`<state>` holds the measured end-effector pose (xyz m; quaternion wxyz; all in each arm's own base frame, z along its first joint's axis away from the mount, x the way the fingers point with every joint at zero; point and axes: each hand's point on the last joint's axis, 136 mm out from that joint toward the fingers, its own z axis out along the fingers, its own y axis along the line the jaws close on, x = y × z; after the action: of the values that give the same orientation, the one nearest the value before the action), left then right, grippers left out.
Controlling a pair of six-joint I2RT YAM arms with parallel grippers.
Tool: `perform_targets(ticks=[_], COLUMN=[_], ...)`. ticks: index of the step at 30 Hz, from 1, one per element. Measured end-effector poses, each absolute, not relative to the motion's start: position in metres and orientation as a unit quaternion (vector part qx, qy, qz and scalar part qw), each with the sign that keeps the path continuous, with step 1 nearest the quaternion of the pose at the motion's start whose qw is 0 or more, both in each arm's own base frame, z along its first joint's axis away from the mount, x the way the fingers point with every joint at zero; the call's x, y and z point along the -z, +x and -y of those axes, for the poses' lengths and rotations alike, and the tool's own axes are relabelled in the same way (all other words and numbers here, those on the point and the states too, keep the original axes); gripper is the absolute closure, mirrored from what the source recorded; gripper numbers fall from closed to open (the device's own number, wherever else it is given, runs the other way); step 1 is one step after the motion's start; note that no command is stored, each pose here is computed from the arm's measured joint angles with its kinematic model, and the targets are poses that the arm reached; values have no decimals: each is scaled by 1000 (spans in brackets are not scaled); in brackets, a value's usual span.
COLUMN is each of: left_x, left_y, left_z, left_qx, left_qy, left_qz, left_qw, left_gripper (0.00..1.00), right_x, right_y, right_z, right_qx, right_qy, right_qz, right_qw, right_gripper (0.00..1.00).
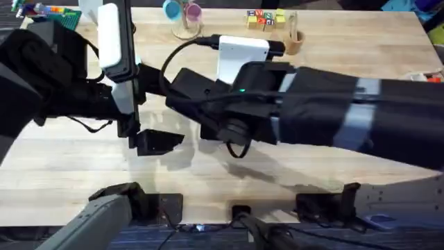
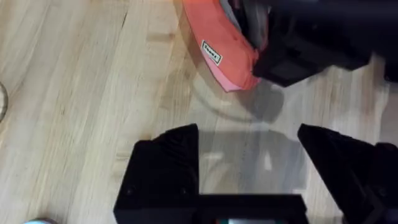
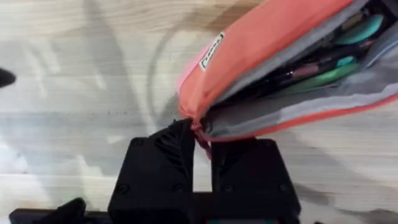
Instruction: Unzip the bag, pick up the pens from the table one at a time and place them inside, then zip the bag closed.
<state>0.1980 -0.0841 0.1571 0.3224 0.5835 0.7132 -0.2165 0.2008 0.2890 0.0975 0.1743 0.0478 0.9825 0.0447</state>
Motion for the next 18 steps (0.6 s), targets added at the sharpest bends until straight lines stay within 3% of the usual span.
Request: perform_targets(ticks=[7, 11, 18], left_x=[-157, -157, -157], left_y=[198, 198, 198], left_z=[84, 84, 84], left_qx=[217, 217, 217], left_qy=[584, 584, 584], left_qz=[-713, -713, -713], left_qw=[322, 322, 322], left_gripper=[7, 8, 6], right_x=[-113, -114, -118], right_y=[199, 198, 199], right_z=[-287, -287, -285], right_qx=[-63, -63, -70], right_qy=[48, 47, 48], right_qz=[-981, -981, -980], right_qw=[179, 178, 178], right_gripper=[875, 961, 968])
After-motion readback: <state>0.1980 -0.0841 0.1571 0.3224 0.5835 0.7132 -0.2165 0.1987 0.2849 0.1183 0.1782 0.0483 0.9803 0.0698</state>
